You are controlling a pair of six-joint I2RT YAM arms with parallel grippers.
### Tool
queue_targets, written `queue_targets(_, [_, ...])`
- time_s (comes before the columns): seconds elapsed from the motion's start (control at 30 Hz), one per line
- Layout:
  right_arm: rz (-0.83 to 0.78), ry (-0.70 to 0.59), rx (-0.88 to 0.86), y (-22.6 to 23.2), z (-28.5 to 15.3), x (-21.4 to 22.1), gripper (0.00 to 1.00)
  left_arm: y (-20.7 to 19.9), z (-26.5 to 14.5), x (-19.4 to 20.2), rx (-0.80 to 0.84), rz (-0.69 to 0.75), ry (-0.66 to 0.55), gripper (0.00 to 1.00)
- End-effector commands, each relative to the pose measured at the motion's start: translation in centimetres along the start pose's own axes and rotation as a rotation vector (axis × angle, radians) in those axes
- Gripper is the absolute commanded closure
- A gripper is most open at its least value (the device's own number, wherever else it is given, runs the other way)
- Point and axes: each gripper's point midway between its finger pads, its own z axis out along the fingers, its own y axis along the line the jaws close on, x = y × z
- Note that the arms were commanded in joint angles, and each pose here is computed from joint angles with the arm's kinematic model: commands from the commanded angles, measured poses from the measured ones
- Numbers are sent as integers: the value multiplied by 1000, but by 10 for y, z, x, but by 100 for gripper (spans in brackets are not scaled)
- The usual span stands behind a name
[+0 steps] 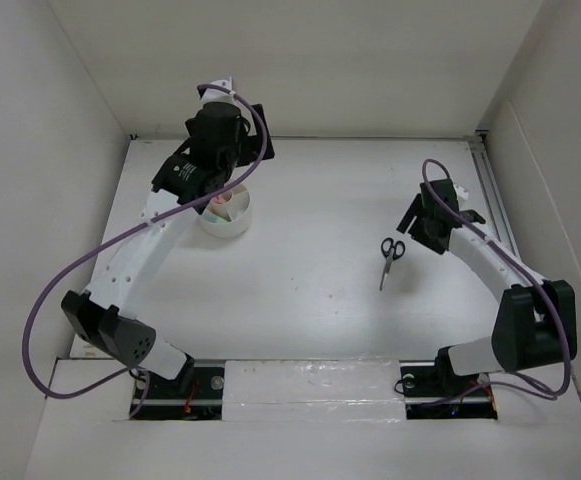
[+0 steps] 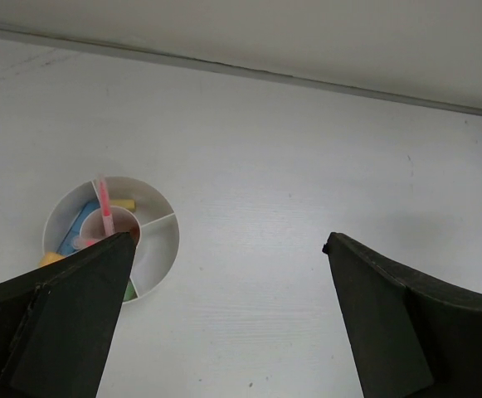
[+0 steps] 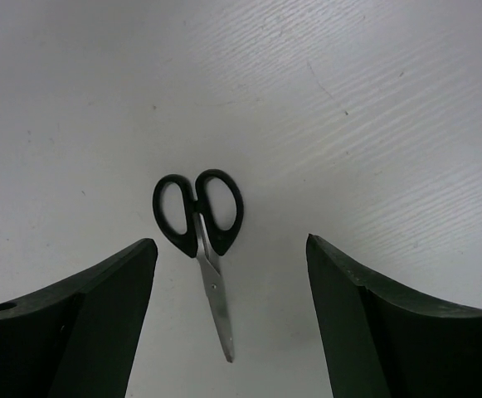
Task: Sort the stationery into containers
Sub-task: Pick up the scissors from the center of the board.
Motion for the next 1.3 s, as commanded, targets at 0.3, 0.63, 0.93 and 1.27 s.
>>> queue_targets(0.3, [-36,93,55,-18,39,22,26,-4,-28,-28,49,-37,-88,0])
queue_targets(0.63, [-81,142,32,-20,52,38,31,-4,-28,-28,49,-37,-88,0])
queue_targets(0.93, [-113,168,63,-20,65,32,33,-2,-27,-28,40,-28,-92,0])
queue_targets(1.27, [-148,214,88,-19,76,22,60,-1,-26,-25,36,-25,-84,0])
